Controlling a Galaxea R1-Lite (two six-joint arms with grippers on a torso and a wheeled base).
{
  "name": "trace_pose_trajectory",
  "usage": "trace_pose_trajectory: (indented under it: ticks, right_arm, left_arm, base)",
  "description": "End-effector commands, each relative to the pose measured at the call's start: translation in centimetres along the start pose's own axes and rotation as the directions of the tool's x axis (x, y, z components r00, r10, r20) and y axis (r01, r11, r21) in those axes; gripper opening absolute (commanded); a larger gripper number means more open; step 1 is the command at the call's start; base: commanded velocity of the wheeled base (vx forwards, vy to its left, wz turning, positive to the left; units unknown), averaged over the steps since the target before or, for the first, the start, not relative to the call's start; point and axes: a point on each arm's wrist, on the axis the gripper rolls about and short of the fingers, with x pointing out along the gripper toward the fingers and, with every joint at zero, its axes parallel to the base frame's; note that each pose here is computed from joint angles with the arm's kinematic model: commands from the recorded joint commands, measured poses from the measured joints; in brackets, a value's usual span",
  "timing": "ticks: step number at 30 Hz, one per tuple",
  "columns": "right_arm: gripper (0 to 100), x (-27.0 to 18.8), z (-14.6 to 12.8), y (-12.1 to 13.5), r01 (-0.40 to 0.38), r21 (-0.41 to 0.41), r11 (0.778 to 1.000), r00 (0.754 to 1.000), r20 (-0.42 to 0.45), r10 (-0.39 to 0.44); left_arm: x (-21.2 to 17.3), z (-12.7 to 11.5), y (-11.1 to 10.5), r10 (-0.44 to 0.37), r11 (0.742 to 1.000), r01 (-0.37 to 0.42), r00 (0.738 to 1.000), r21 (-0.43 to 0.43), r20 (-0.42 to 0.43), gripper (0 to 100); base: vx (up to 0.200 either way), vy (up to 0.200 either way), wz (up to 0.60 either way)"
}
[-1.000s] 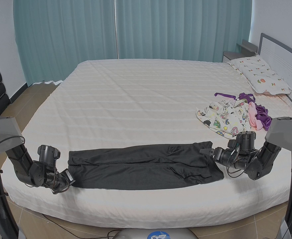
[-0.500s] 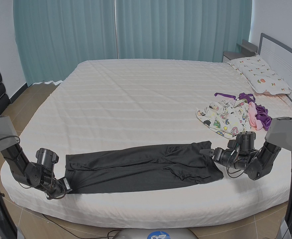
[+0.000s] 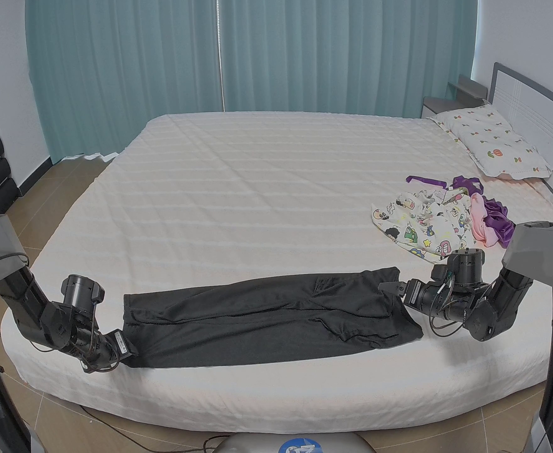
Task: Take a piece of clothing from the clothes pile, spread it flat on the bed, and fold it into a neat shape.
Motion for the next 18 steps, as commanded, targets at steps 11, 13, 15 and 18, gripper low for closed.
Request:
trace_pose_trajectory:
  ticks: [11, 13, 15, 18]
  right_arm:
    - [100, -0.2, 0.3, 0.4, -0.009, -0.002, 1.000, 1.000, 0.010, 0.010]
    - [100, -0.3, 0.1, 0.3, -0.007, -0.001, 1.000, 1.000, 0.006, 0.007]
    - [100, -0.3, 0.0, 0.3, -0.004, 0.000, 1.000, 1.000, 0.001, 0.004]
    - [100, -0.3, 0.0, 0.3, -0.004, 0.000, 1.000, 1.000, 0.001, 0.004]
  left_arm:
    - [-2.3, 5.0, -5.3, -0.203, 0.928, 0.252, 0.960, -0.276, 0.192, 100]
    - [-1.9, 5.0, -5.6, -0.201, 0.929, 0.247, 0.962, -0.276, 0.184, 100]
    - [-1.3, 4.6, -5.6, -0.191, 0.932, 0.232, 0.968, -0.279, 0.165, 100]
    - [-0.7, 4.0, -5.2, -0.172, 0.935, 0.206, 0.975, -0.288, 0.141, 100]
  base:
    - [0.000, 0.000, 0.00]
    - [0.000, 0.000, 0.00]
    - [0.000, 0.000, 0.00]
    - [0.000, 0.000, 0.00]
